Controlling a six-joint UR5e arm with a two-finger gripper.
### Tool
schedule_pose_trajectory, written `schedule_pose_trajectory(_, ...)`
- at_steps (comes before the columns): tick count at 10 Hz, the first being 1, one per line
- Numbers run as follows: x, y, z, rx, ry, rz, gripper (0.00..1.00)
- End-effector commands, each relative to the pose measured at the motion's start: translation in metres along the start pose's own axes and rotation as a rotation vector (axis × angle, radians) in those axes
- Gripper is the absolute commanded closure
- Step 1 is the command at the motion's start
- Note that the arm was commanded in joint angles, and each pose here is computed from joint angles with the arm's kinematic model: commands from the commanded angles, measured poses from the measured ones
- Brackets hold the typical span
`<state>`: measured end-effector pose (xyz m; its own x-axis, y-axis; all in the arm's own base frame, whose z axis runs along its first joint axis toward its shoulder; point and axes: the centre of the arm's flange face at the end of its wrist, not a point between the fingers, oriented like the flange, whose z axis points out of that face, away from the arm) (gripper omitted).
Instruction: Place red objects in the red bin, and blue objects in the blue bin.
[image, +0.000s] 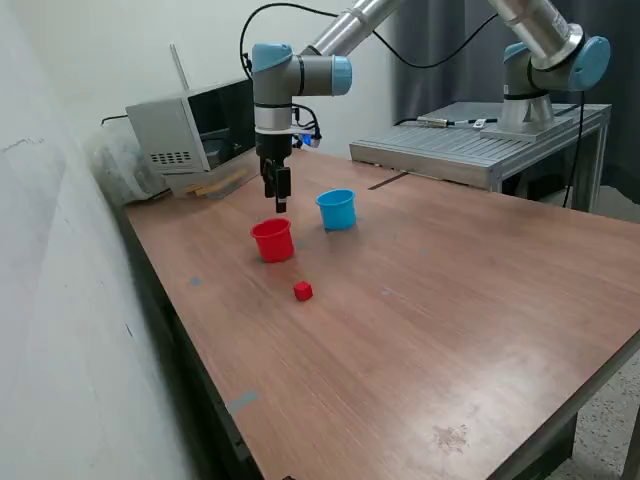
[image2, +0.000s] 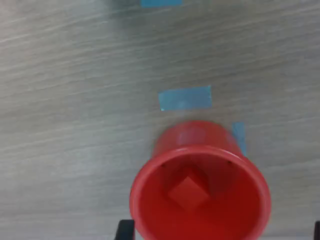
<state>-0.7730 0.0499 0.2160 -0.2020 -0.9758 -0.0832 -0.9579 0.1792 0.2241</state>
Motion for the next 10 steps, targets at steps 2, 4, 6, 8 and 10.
schedule_pose_trajectory(2,0.008,-0.023,-0.137,-0.029,0.016,-0.076,0.00)
schedule_pose_trajectory(4,0.058,-0.041,-0.202,-0.034,0.079,-0.152,0.00)
schedule_pose_trajectory(6,0.105,-0.045,-0.231,-0.073,0.098,-0.220,0.00)
schedule_pose_trajectory(8,0.160,-0.053,-0.226,-0.071,0.121,-0.286,0.00)
schedule_pose_trajectory(10,0.217,-0.048,-0.179,-0.046,0.133,-0.341,0.00)
